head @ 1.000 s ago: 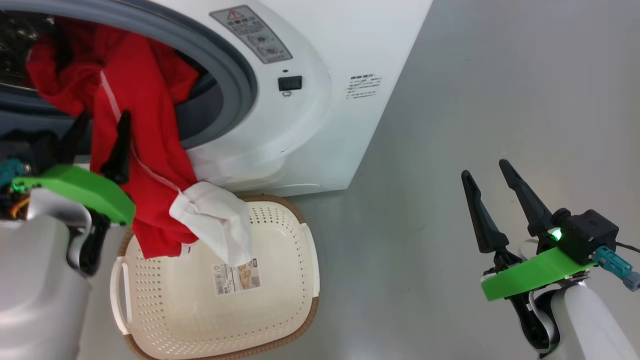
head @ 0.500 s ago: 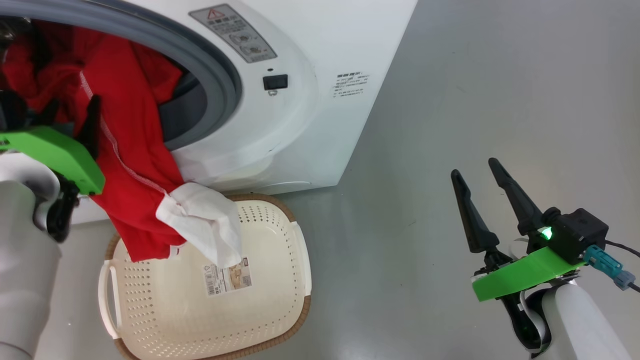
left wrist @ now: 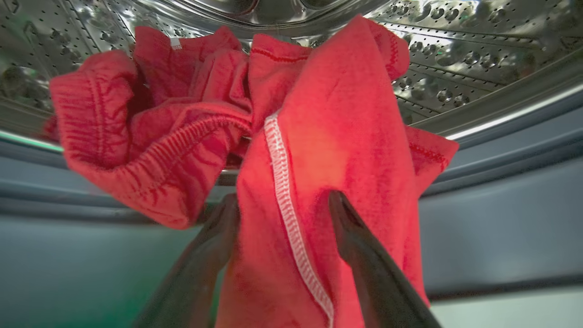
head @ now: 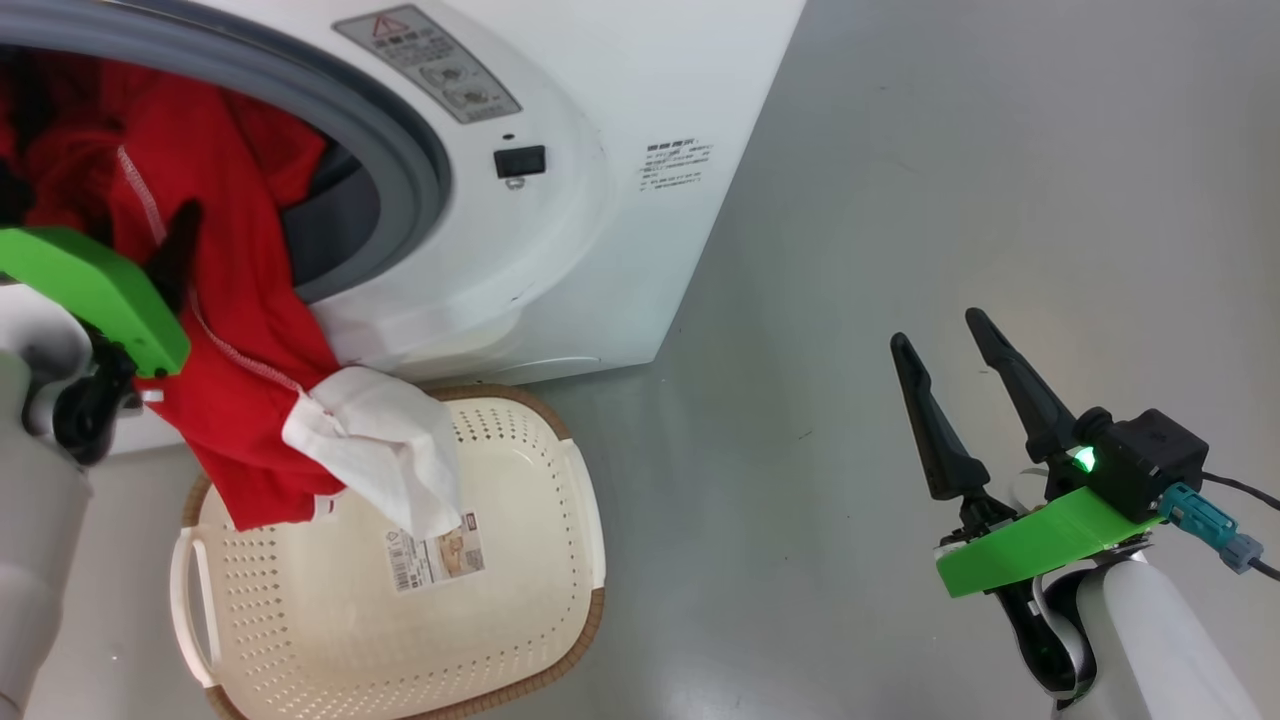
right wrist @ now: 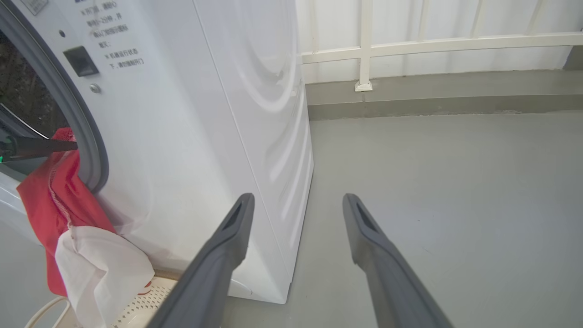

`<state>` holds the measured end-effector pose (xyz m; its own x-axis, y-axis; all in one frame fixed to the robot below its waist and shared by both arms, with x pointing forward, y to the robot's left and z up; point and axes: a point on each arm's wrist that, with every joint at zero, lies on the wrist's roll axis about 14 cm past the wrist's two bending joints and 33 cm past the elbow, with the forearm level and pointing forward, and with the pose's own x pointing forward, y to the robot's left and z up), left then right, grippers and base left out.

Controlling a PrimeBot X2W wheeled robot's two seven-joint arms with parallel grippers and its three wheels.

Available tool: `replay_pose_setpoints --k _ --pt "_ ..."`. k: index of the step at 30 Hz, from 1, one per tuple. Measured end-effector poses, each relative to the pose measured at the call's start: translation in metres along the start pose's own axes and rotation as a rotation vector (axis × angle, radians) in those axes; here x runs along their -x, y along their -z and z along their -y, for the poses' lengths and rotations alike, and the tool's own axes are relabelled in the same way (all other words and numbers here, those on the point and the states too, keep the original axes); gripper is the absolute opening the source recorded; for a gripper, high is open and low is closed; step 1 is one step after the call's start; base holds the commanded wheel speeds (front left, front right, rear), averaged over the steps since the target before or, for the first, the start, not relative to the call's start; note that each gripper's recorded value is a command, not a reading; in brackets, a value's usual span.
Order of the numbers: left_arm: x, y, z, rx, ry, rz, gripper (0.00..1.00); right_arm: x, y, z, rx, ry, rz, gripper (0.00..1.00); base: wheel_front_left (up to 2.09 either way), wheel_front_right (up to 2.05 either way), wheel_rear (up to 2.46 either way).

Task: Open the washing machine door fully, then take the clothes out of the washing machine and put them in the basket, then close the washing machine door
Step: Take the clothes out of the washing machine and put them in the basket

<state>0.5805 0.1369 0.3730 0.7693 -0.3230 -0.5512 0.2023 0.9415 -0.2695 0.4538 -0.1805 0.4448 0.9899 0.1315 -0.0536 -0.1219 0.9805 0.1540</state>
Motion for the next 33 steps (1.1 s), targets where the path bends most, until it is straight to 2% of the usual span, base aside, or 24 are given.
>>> replay_pose_setpoints --k 3,5,6,7,8,22,29,33 --pt "-0.001 0.004 0.011 -0.003 0.039 -0.021 1.0 0.0 -0.001 0.0 0.001 0.001 0.001 1.0 0.0 0.0 0.0" --pt "0.0 0.005 0.013 -0.006 0.049 -0.027 0.44 0.0 0.0 0.0 0.001 0.001 0.001 1.0 0.0 0.0 0.0" --pt "0.0 0.006 0.013 -0.011 0.051 -0.031 0.19 0.0 0.0 0.0 0.0 0.001 0.0 1.0 0.0 0.0 0.0" --pt "0.001 0.007 0.013 -0.013 0.054 -0.033 0.19 0.0 0.0 0.0 0.0 0.0 0.0 1.0 0.0 0.0 0.0" --pt "0.001 0.007 0.013 -0.008 0.057 -0.031 0.0 0.0 0.0 -0.001 0.0 -0.002 -0.001 1.0 0.0 0.0 0.0" --pt "0.019 -0.019 0.027 0.071 0.11 0.201 0.0 -0.005 -0.005 -0.007 0.002 -0.027 0.016 1.0 0.0 0.0 0.0" --pt "0.041 -0.029 0.018 0.08 0.092 0.329 0.0 -0.008 -0.012 -0.009 0.013 -0.042 0.033 1.0 0.0 0.0 0.0" --pt "0.059 -0.062 0.008 0.072 0.07 0.455 0.0 -0.009 -0.011 -0.014 0.008 -0.053 0.033 1.0 0.0 0.0 0.0"
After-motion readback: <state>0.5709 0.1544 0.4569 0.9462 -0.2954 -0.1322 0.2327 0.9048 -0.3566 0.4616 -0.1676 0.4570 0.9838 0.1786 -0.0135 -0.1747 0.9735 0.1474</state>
